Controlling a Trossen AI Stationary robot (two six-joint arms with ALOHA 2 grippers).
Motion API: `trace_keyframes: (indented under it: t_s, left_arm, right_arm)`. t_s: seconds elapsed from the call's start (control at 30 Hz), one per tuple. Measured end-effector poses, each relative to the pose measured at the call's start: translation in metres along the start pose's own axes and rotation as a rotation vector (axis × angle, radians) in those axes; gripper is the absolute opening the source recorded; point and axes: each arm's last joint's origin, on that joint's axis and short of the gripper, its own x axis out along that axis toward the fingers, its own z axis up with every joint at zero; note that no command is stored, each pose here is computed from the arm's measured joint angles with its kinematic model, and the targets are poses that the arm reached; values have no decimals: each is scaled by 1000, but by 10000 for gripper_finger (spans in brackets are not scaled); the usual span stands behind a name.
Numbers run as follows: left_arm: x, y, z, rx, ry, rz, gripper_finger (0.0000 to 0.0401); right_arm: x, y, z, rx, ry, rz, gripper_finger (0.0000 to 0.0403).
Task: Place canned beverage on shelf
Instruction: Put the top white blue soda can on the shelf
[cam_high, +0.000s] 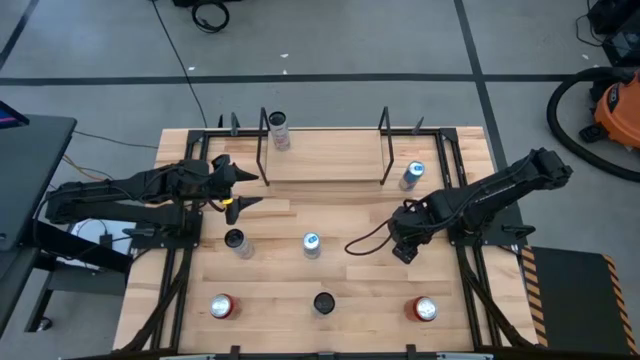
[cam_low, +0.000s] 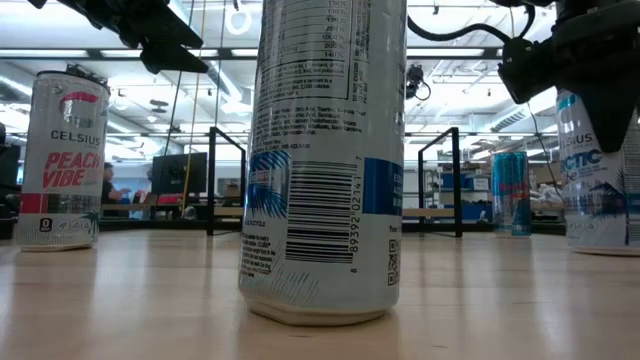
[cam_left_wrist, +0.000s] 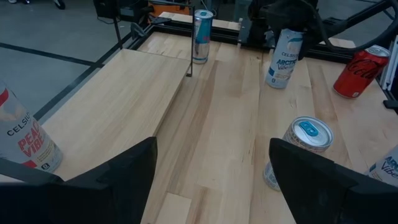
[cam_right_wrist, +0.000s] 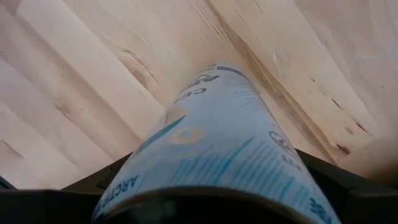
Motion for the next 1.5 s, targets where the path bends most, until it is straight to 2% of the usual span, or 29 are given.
trace_keyframes:
  t_s: [0.3, 0.7, 1.03, 1.27, 1.5]
  left_arm:
    - [0, 0, 0, 16, 0, 0, 311]
    - [0, 0, 0, 16, -1, 0, 311]
    - [0, 0, 0, 17, -1, 0, 311]
    - [0, 0, 0, 17, -2, 0, 311]
    - [0, 0, 0, 17, -1, 0, 311]
  right_arm:
    - [0, -1, 2, 15, -23, -9, 266]
    - [-5, -4, 13, -25, -58, -9, 267]
    - [-53, 0, 55, -169, -241, 58, 268]
    - [-94, -6, 89, -298, -401, -15, 269]
    - [-127, -23, 119, -409, -507, -92, 270]
